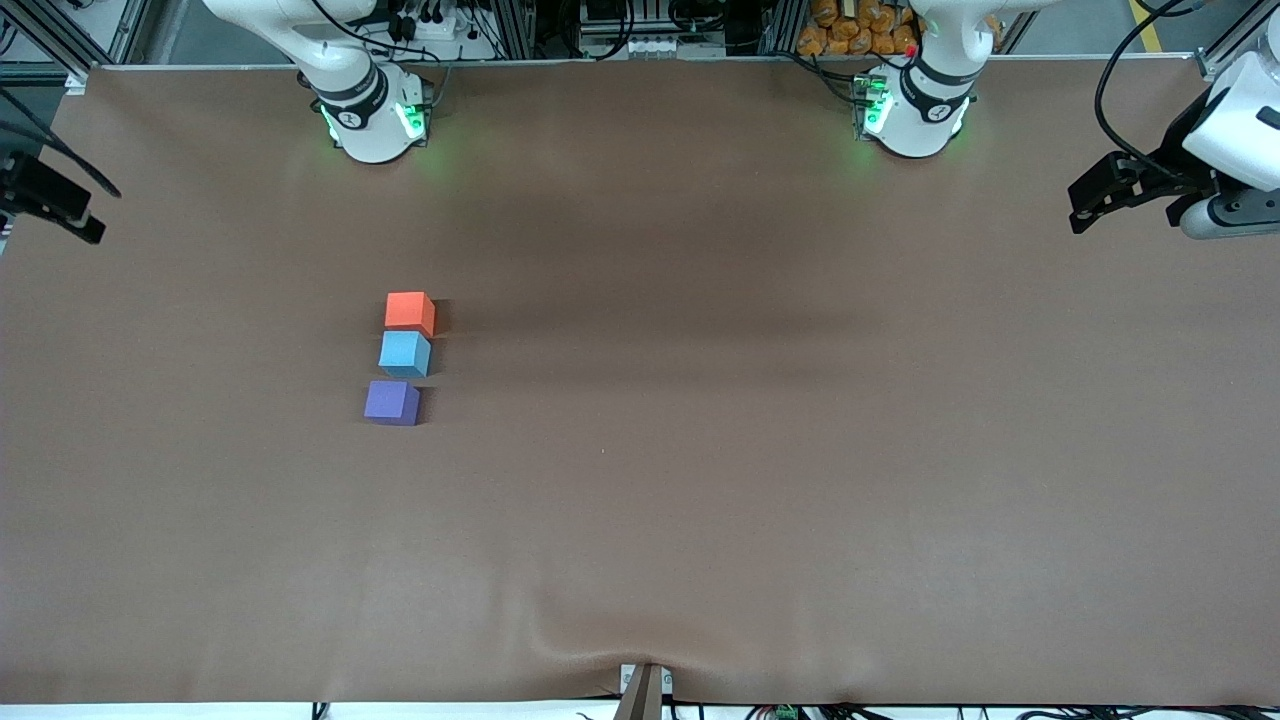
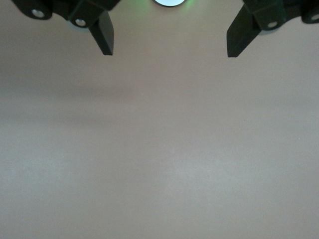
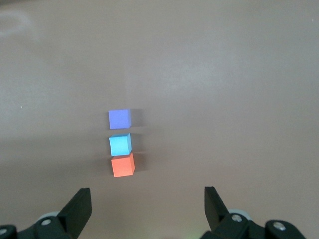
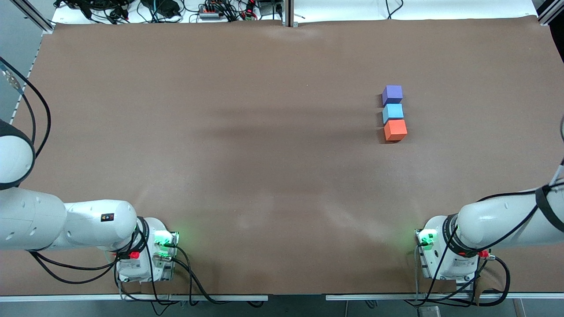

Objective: Place blue block between orange and purple blocks

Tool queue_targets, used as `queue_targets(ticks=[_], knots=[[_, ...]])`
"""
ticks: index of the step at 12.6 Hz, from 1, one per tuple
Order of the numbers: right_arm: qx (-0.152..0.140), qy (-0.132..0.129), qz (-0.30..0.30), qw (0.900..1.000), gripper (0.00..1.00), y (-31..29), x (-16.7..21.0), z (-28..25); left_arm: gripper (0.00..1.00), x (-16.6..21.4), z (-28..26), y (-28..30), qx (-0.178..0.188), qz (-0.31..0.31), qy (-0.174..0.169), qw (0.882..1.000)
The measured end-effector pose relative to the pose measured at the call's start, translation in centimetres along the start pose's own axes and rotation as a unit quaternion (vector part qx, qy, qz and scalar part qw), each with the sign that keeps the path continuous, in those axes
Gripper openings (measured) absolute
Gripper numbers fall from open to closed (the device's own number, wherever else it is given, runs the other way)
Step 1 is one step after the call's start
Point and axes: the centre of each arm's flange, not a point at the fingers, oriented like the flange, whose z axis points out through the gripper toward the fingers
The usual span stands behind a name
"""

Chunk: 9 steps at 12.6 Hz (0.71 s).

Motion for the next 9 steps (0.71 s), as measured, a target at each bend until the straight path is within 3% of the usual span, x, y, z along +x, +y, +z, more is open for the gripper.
queue_targets(ticks=[4, 9], knots=[[0.006, 0.003, 0.017, 1.0, 1.0, 2.1, -2.6, 1.8, 1.0, 0.0, 0.1, 0.0, 0.0, 0.0, -0.002, 1.0], [0.005, 0.027, 0.015, 0.999, 1.0, 2.0, -1.7, 1.0, 1.0, -0.8, -0.1, 0.1, 0.003, 0.0, -0.002, 1.0]])
